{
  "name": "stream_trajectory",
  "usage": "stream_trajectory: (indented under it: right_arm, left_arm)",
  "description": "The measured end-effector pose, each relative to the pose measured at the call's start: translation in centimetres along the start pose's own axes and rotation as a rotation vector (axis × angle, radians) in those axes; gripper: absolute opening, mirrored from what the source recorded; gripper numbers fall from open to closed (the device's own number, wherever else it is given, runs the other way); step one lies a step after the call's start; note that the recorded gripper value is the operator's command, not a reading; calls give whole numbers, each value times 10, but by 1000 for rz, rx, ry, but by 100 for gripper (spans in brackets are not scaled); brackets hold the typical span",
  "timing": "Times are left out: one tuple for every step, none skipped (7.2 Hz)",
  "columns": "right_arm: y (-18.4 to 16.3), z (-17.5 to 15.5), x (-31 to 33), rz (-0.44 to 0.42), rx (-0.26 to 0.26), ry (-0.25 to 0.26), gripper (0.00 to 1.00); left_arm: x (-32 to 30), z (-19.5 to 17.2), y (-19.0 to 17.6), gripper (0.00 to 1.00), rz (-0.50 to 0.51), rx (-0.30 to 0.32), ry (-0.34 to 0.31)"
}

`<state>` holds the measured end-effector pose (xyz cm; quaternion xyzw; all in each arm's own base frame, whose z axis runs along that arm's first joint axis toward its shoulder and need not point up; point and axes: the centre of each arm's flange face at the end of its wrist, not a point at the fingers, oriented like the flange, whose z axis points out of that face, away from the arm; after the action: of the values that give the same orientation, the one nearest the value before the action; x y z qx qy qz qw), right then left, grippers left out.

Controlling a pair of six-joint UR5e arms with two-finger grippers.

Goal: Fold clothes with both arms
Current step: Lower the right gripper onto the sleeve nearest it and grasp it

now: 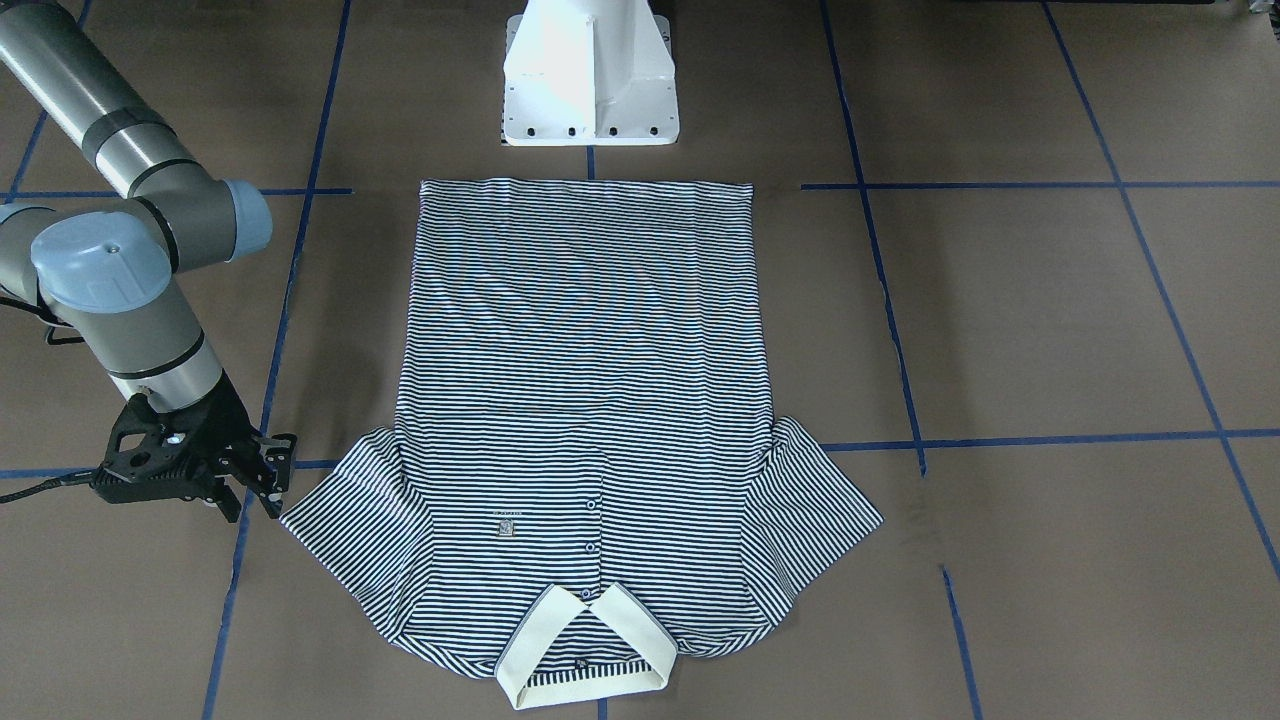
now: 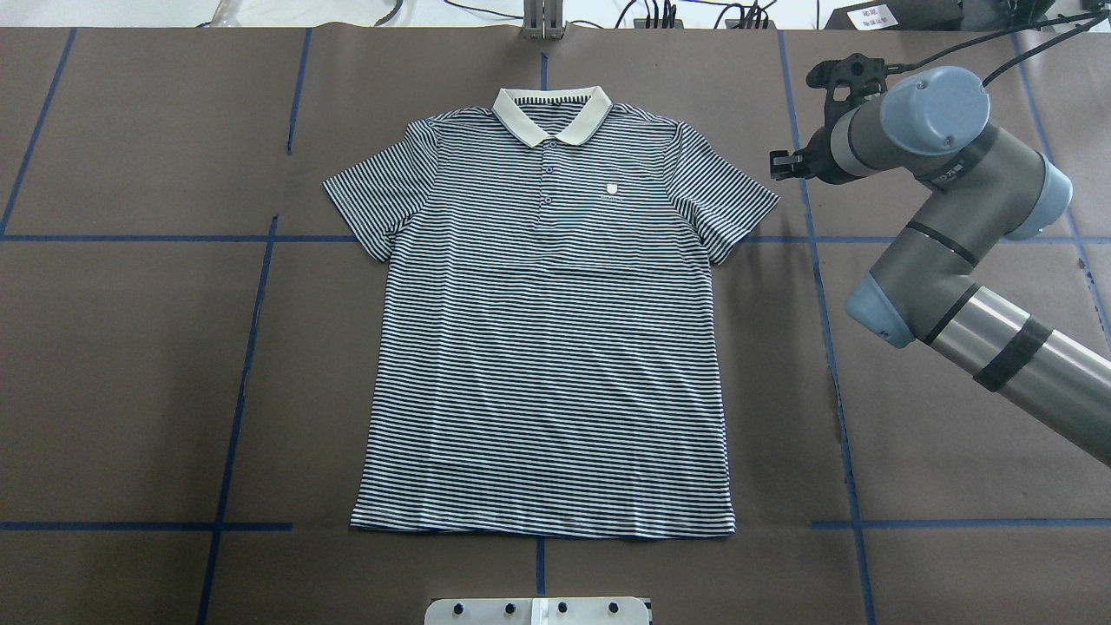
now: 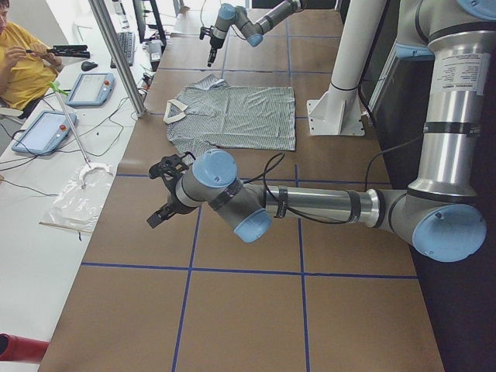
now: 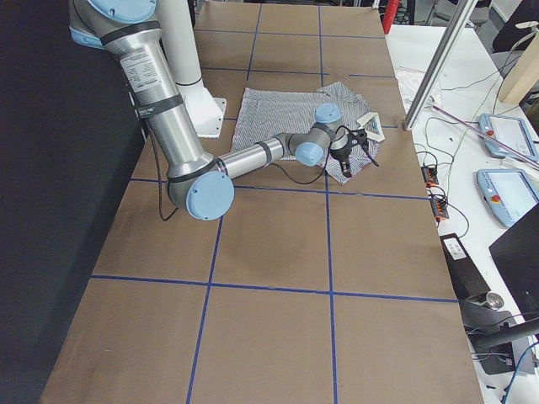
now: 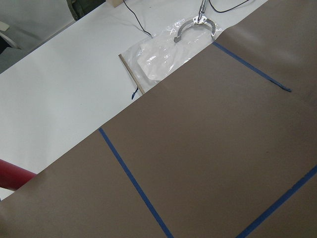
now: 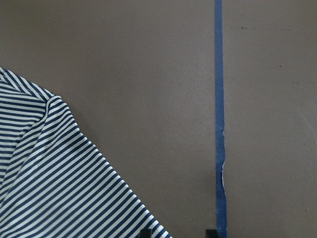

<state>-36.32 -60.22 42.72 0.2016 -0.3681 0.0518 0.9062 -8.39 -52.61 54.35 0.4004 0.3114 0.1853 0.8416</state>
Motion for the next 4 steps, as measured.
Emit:
stream_trajectory:
  right_arm:
    - [5, 9, 1, -4, -7, 5, 47]
    - [10, 19, 3, -10, -6, 3, 47]
    - [15, 28, 5, -16, -2, -4, 47]
    - [17, 34, 5, -20, 0, -11, 46]
  left_arm:
    - [0, 0, 0, 100, 0, 0, 0]
    - [0, 0, 0, 100, 0, 0, 0]
    - [0, 0, -1, 100, 1, 0, 0]
    - [0, 0, -1, 100, 1, 1, 0]
